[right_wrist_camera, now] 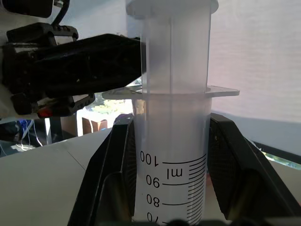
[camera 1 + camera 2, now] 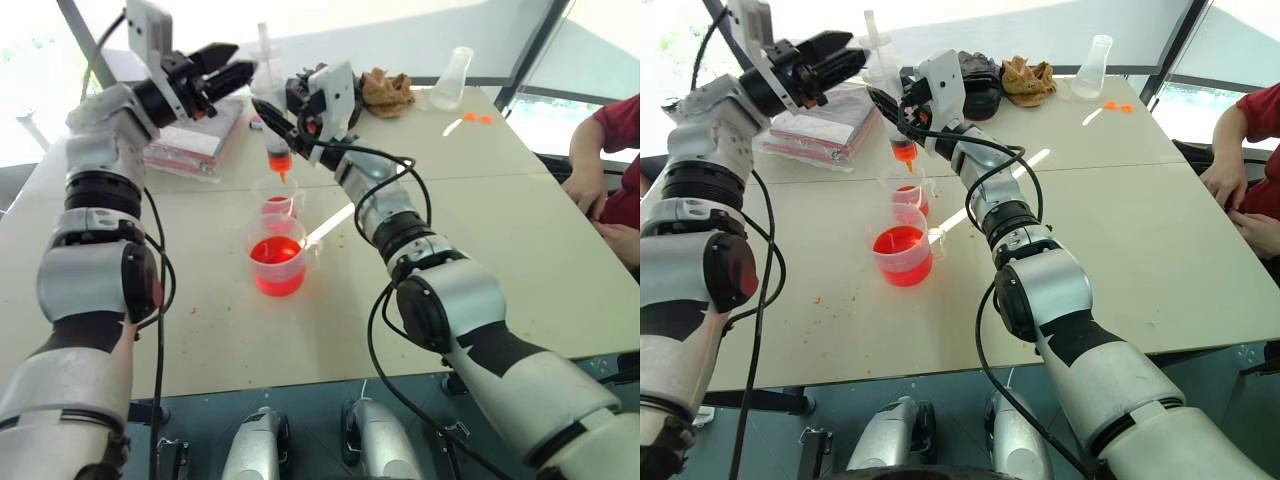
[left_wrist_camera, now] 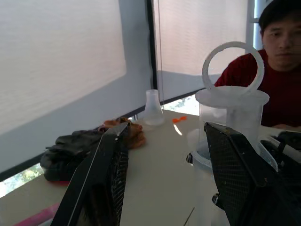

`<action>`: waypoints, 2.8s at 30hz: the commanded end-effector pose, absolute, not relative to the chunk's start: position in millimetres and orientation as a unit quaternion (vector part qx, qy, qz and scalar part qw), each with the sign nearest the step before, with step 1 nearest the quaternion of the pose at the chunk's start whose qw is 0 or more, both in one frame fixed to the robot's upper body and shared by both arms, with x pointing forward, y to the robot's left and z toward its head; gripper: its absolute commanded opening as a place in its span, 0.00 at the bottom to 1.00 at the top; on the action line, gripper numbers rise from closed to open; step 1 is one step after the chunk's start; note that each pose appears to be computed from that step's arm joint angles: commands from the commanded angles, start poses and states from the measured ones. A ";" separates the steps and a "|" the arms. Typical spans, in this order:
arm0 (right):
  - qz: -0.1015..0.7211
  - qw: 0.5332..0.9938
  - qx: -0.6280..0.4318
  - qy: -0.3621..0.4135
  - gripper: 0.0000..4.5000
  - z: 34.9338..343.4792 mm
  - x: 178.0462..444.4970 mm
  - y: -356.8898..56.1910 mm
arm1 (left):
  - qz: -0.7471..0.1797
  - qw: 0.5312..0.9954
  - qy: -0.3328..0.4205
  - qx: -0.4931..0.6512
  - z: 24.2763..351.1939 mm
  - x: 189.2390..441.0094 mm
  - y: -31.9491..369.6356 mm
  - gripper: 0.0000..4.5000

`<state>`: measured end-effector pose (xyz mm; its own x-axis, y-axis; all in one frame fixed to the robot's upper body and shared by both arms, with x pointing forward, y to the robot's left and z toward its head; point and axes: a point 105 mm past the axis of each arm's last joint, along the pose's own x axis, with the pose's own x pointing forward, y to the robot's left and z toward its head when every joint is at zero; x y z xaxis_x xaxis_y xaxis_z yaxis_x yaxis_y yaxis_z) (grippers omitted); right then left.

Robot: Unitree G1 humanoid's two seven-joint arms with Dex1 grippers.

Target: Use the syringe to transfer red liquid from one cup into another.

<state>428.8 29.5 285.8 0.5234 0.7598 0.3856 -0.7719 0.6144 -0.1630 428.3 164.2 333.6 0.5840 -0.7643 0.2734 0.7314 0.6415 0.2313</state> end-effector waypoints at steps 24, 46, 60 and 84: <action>0.469 0.852 0.006 -0.233 0.34 291.4 415.4 51.1 | -0.401 0.882 -0.240 0.066 381.3 408.7 195.4 0.57; 0.459 0.859 -0.021 -0.226 0.34 283.3 418.3 49.9 | -0.472 0.858 -0.164 0.120 348.1 407.2 171.4 0.57; 0.448 0.859 -0.026 -0.247 0.34 294.4 417.7 48.0 | -0.500 0.846 -0.124 0.139 332.7 410.0 159.3 0.57; 0.439 0.865 -0.017 -0.244 0.34 291.4 420.9 42.5 | -0.505 0.847 -0.138 0.093 356.1 388.2 198.0 0.57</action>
<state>425.9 40.9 267.5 0.5299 0.7772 0.3394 -0.7619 0.6120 -0.2120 396.5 194.4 336.0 0.4714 -0.8782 0.0812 0.8404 0.4752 0.2605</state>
